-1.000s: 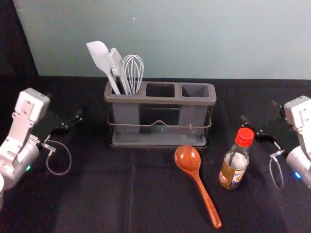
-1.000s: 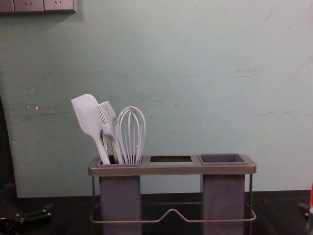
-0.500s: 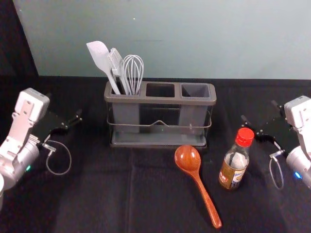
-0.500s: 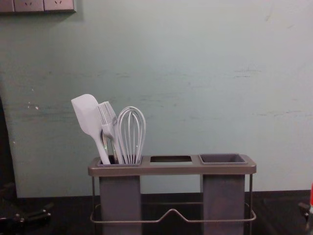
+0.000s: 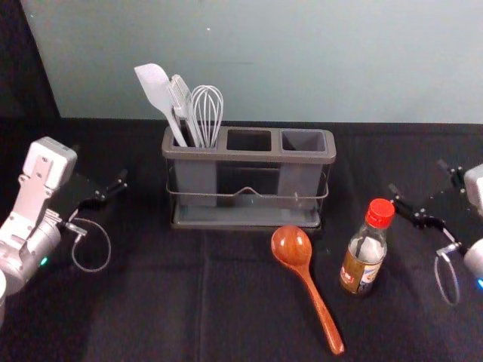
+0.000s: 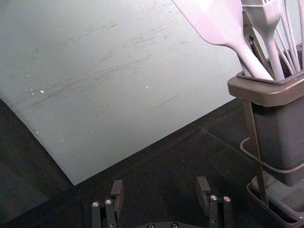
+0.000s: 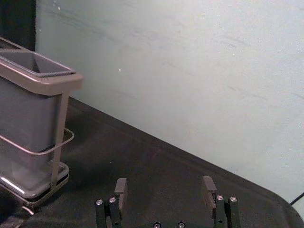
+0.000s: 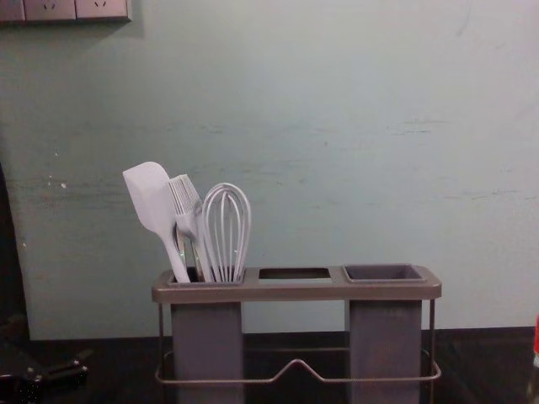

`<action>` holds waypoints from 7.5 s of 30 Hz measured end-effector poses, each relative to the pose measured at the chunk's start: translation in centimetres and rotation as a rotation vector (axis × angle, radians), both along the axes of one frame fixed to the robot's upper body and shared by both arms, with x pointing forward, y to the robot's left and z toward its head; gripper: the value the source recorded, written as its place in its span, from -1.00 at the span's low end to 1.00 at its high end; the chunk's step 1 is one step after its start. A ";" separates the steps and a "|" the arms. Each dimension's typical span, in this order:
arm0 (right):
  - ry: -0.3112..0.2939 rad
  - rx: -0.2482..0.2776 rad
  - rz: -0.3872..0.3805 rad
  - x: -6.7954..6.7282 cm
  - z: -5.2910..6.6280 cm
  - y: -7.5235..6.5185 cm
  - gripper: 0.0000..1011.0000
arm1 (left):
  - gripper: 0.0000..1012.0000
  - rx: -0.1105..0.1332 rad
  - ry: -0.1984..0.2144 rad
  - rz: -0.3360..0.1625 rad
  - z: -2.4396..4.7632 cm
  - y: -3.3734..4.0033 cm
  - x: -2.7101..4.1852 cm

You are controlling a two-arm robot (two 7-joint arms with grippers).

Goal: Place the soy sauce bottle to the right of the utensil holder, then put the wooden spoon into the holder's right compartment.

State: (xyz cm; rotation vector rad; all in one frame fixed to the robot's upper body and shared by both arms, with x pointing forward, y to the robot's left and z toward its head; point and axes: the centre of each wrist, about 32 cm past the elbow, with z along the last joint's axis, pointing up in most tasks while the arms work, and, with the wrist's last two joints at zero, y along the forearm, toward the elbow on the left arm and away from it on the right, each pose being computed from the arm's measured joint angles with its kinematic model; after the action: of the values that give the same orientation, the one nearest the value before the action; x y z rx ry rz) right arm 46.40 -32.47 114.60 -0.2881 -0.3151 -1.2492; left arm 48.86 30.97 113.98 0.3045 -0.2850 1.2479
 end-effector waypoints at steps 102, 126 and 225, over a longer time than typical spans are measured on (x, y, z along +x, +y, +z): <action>0.097 0.301 0.358 -5.5 2.6 1.6 0.46 | 0.99 0.000 0.000 0.000 0.00 0.00 0.00; 0.076 0.329 0.381 -5.6 3.9 0.7 -0.22 | 0.99 0.000 0.000 0.000 0.00 0.00 0.00; 0.078 0.375 0.392 7.0 3.4 1.2 -0.22 | 0.99 0.000 0.000 0.000 0.00 0.00 0.00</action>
State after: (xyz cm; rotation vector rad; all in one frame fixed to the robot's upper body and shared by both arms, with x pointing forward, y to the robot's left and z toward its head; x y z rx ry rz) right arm 53.37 -31.32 118.03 0.0485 -0.0600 -0.8835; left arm 48.86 30.97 113.98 0.3045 -0.2851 1.2479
